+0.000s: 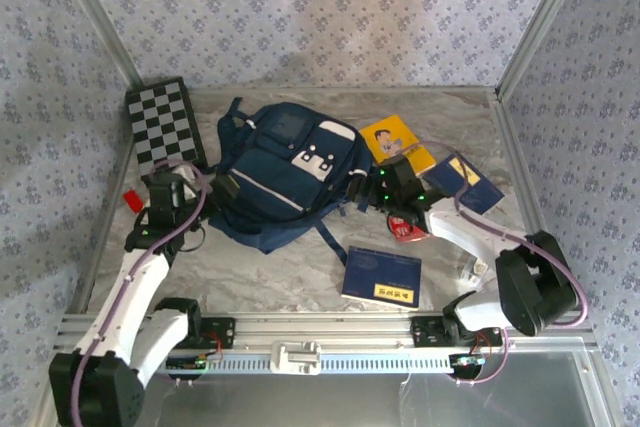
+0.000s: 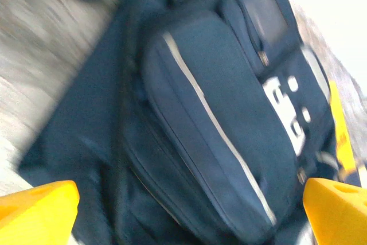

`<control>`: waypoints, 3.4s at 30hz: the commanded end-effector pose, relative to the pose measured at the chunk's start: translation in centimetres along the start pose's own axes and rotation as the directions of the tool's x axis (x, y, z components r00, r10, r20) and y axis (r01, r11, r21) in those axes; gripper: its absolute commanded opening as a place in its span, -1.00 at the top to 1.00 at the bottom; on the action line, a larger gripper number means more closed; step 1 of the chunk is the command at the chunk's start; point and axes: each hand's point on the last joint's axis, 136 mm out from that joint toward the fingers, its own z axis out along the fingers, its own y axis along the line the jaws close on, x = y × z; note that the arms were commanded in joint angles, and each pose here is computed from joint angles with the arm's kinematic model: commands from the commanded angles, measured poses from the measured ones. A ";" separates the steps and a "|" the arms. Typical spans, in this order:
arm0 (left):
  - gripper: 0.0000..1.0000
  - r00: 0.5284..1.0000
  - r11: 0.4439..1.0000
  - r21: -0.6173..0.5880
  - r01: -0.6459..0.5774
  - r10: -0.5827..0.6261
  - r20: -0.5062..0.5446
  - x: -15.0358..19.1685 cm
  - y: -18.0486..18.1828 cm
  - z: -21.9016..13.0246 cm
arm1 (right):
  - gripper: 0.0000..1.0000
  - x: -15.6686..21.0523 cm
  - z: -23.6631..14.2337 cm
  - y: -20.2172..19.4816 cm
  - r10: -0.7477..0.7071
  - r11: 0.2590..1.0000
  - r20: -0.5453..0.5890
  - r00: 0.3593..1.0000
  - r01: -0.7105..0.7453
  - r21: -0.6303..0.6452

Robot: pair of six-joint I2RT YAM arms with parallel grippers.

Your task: Pack the student bag

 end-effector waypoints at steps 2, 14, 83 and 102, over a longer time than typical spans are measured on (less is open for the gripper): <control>-1.00 0.991 1.000 0.001 0.023 -0.022 -0.134 4.8 -1.0 -0.5 | -1.00 1.1 1.7 2.7 0.068 0.995 -0.091 0.993 -0.074 -0.065; -1.00 0.973 0.984 -0.020 0.174 -0.175 -0.151 10.7 0.7 1.7 | -0.62 -0.8 6.6 3.7 0.142 0.979 -0.132 0.981 -0.158 -0.125; -0.16 0.785 0.759 0.331 -0.561 0.614 -0.077 17.9 -15.9 3.4 | 1.00 -3.5 -1.2 13.1 0.470 0.823 0.063 0.881 -0.411 -0.391; -0.05 0.724 0.719 0.093 -0.689 0.679 0.116 16.2 -15.8 11.8 | 1.00 -2.9 -1.9 12.9 0.481 0.816 0.068 0.874 -0.419 -0.398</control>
